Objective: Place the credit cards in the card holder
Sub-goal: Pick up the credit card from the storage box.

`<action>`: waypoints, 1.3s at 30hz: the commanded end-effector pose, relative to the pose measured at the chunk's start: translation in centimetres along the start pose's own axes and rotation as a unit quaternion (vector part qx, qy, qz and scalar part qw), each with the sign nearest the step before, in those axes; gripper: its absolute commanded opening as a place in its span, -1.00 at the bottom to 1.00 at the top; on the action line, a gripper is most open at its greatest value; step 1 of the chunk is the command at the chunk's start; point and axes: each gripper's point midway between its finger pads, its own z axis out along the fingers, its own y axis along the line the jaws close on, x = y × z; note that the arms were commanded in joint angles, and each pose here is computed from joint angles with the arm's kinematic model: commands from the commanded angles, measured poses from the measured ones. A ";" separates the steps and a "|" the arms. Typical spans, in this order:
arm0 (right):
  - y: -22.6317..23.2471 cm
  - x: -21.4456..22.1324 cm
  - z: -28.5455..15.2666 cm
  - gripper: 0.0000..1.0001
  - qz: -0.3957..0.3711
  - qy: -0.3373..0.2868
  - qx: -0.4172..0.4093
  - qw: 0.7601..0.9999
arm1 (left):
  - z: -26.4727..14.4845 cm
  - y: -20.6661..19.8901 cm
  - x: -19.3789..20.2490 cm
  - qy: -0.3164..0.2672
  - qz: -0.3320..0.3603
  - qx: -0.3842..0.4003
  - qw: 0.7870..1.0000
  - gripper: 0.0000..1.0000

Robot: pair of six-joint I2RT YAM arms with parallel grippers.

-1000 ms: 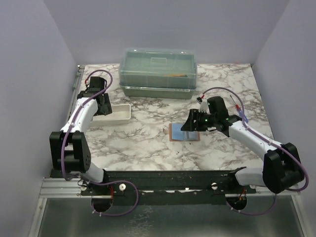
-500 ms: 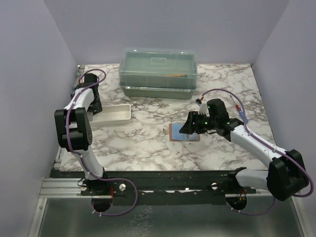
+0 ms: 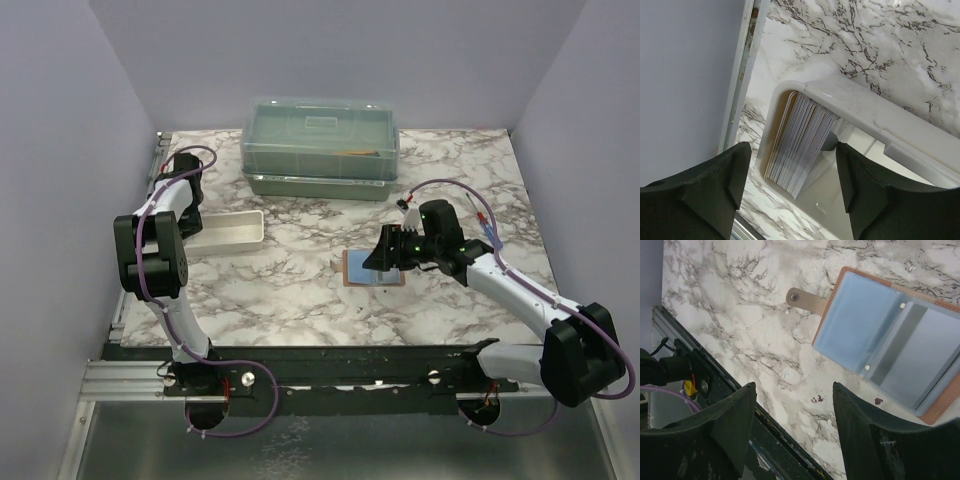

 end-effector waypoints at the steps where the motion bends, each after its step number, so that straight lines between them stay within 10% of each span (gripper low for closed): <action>1: 0.4 0.1 0.1 0.31 -0.004 -0.002 -0.012 1.000 | -1.0 2.4 -1.1 -0.016 -0.014 -0.036 0.999 0.48; 16: 0.4 0.3 0.2 0.31 -0.003 0.000 -0.016 1.000 | -2.1 3.1 -1.4 -0.023 -0.027 -0.036 0.999 0.39; 39: 0.3 0.4 0.5 0.31 -0.001 0.005 -0.019 1.000 | -3.1 2.0 -1.6 -0.025 -0.026 -0.019 0.999 -0.34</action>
